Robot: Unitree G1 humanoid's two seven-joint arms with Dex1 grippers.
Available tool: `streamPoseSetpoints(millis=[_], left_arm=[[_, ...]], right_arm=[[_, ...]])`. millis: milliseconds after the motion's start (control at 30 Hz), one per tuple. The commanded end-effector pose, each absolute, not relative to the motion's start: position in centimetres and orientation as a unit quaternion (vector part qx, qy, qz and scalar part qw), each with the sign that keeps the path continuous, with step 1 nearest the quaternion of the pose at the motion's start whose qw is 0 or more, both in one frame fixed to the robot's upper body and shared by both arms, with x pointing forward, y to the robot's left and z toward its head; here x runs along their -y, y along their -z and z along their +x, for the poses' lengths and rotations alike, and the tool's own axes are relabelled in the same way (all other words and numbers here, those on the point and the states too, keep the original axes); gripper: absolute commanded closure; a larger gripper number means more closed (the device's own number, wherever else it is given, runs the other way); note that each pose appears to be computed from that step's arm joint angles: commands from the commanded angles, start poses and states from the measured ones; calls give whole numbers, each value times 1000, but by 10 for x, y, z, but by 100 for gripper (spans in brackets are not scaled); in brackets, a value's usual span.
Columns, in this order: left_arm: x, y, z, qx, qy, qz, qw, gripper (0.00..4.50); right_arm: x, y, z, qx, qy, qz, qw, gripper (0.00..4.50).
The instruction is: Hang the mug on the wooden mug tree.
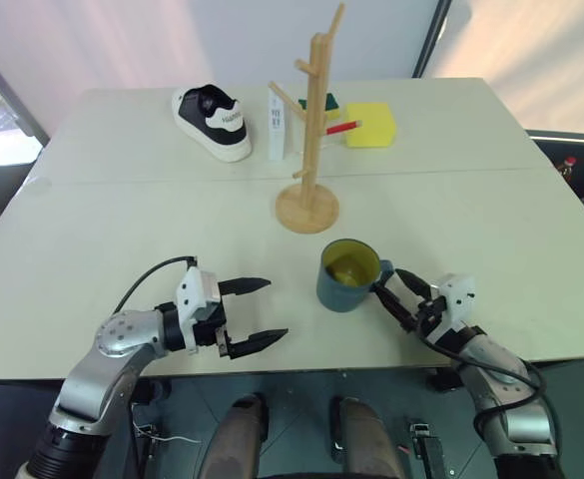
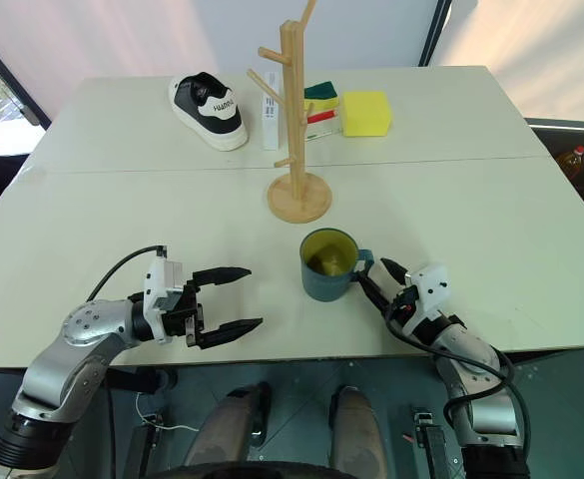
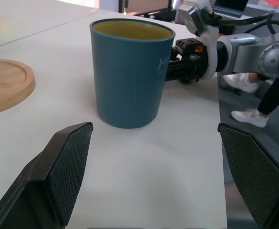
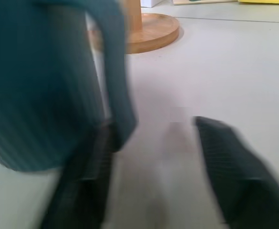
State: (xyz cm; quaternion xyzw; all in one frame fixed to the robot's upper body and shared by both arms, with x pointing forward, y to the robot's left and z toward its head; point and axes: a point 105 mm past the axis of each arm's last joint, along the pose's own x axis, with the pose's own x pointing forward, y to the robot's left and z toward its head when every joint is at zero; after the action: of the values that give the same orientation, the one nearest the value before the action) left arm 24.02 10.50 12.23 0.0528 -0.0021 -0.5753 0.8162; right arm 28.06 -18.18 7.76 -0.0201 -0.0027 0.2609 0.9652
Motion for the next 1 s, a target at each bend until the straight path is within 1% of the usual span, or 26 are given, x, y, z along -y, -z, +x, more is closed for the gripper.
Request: streamPoseSetpoints(millis=[33, 67, 267, 400, 500, 567, 700, 800, 1000], left_arm=[[-106, -131, 238, 23, 572, 65, 817, 0], [-107, -131, 239, 23, 570, 65, 818, 0], [-112, -131, 242, 22, 560, 67, 825, 0], [-127, -134, 258, 28, 520, 76, 850, 0], [-136, -140, 268, 40, 499, 85, 861, 0], [-139, -144, 274, 49, 490, 88, 866, 0], [-144, -166, 284, 83, 473, 78, 874, 0], [-144, -176, 285, 98, 468, 69, 876, 0], [-142, -182, 284, 108, 460, 62, 879, 0]], right_arm=[[174, -88, 280, 27, -275, -16, 961, 403], [173, -89, 280, 29, -277, -15, 960, 446], [171, -104, 281, 47, -285, -33, 957, 446], [164, -153, 296, 92, -332, -144, 928, 446], [162, -186, 309, 107, -353, -211, 906, 446], [161, -202, 317, 112, -361, -248, 892, 446], [162, -241, 348, 126, -360, -301, 874, 446], [167, -252, 366, 132, -353, -309, 873, 446], [168, -262, 386, 142, -360, -306, 870, 446]])
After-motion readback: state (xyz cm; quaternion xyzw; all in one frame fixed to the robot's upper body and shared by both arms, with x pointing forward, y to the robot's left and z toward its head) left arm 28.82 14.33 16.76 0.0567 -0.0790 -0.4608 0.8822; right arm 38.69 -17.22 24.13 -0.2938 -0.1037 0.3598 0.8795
